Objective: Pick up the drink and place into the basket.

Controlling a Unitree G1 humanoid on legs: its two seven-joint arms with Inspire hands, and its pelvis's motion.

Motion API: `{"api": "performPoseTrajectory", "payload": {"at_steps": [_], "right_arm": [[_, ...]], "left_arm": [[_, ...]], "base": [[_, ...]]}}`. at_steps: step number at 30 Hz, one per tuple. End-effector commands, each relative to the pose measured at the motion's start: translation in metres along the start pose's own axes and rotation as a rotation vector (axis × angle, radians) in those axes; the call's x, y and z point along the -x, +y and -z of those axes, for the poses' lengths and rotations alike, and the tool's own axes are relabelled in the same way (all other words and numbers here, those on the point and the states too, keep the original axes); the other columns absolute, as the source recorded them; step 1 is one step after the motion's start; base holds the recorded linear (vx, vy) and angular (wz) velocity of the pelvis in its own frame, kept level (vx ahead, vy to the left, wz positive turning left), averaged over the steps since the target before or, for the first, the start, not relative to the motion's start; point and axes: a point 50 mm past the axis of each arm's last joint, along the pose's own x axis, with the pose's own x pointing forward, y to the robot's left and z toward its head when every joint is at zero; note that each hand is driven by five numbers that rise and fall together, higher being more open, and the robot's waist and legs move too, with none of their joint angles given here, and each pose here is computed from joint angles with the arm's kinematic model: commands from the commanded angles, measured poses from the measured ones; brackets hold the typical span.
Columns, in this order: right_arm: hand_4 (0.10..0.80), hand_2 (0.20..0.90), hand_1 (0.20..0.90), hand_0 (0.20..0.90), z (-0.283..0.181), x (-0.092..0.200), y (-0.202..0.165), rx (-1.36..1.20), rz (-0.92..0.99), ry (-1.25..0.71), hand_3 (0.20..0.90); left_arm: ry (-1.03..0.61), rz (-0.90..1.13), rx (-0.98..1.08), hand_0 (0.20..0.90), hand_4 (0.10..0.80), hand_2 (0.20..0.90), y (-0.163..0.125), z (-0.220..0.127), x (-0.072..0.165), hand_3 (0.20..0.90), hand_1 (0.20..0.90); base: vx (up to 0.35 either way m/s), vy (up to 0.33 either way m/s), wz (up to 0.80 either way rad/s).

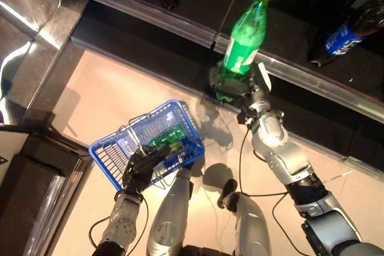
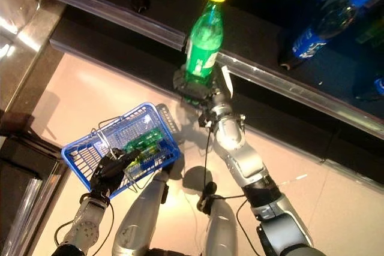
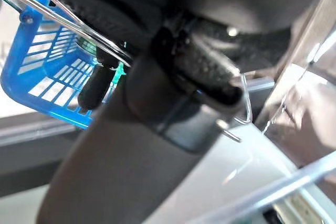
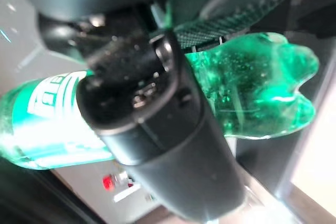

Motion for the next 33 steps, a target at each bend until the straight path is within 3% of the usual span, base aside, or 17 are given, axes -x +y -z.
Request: {"api": "performPoseTrajectory", "payload": {"at_steps": [1, 12, 33], "right_arm": [[0.100, 0.300, 0.300, 0.300, -0.101, 0.010, 0.030, -0.067, -0.202, -0.488, 0.200], [0.100, 0.300, 0.300, 0.300, -0.078, 0.004, 0.053, -0.048, -0.220, -0.382, 0.200], [0.100, 0.300, 0.300, 0.300, 0.054, 0.015, 0.099, -0.129, -0.198, 0.139, 0.200]], "left_arm": [[-0.346, 0.538, -0.082, 0.300, 0.100, 0.300, -0.083, -0.072, 0.000, 0.200, 0.300], [-0.300, 0.811, -0.058, 0.300, 0.100, 0.300, -0.124, -0.084, 0.018, 0.200, 0.300], [-0.203, 1.287, -0.021, 0.300, 0.100, 0.300, -0.179, -0.085, 0.048, 0.200, 0.300]], "base": [[0.038, -0.030, 0.06], [0.027, -0.036, 0.15], [0.023, -0.047, 0.15]]}}
